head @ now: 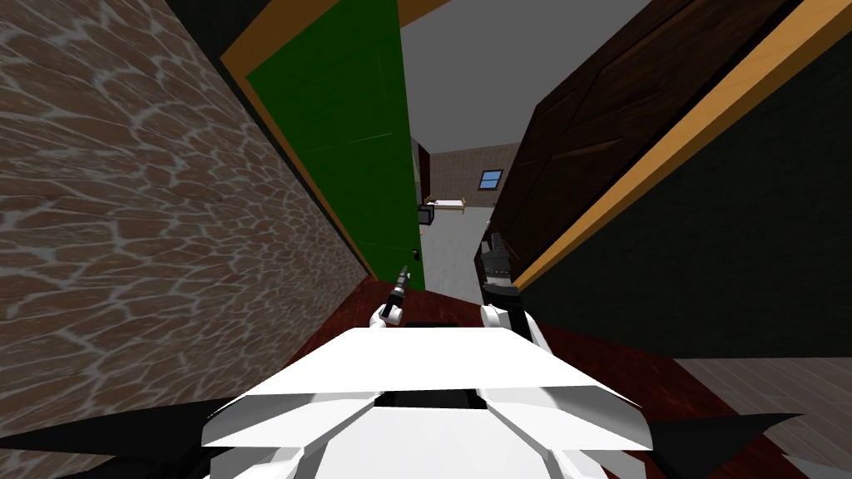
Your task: Push the door open
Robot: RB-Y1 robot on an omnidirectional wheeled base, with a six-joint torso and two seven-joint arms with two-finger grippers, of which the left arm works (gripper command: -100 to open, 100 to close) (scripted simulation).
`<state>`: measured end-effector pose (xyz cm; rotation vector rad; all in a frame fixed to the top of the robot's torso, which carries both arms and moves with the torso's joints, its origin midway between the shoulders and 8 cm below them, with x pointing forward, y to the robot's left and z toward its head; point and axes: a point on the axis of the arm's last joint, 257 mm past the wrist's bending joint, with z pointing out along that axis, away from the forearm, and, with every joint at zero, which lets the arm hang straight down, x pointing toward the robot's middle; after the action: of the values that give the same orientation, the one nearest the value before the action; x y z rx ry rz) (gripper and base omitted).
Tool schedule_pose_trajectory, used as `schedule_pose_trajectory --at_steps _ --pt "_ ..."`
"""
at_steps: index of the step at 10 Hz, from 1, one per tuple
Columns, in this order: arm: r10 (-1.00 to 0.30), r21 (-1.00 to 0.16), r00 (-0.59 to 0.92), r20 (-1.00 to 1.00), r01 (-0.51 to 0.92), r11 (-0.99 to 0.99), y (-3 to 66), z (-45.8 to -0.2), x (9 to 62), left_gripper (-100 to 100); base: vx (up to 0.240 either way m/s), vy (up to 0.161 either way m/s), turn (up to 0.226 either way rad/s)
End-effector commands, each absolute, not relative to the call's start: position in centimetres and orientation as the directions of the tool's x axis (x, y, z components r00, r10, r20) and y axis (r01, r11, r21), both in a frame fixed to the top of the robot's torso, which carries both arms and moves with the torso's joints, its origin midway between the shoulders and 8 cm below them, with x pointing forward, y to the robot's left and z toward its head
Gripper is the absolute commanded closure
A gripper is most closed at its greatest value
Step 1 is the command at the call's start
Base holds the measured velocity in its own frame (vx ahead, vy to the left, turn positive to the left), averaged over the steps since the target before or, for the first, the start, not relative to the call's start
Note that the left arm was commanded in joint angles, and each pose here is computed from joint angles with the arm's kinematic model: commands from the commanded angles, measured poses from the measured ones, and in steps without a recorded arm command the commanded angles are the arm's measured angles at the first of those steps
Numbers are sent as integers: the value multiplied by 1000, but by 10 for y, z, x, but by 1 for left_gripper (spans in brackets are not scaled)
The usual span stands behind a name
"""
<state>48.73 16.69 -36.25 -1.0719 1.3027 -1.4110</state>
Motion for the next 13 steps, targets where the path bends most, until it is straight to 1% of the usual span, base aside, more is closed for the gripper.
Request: schedule_pose_trajectory --at_steps 1,3,9,10,13 --pt "-977 -998 -213 15 50 -26 166 -368 487 -100 67 38 -43" --pt "-976 -999 -218 10 32 -17 166 -377 486 -100 108 65 -63" --pt "-974 -1000 -225 1 4 -2 165 -390 485 -100 79 33 -37" --pt "-975 -1000 -220 0 3 -1 166 -390 485 -100 113 -26 -32" --pt "-977 -1000 -213 0 2 -1 168 -391 486 -100 200 -30 -27"
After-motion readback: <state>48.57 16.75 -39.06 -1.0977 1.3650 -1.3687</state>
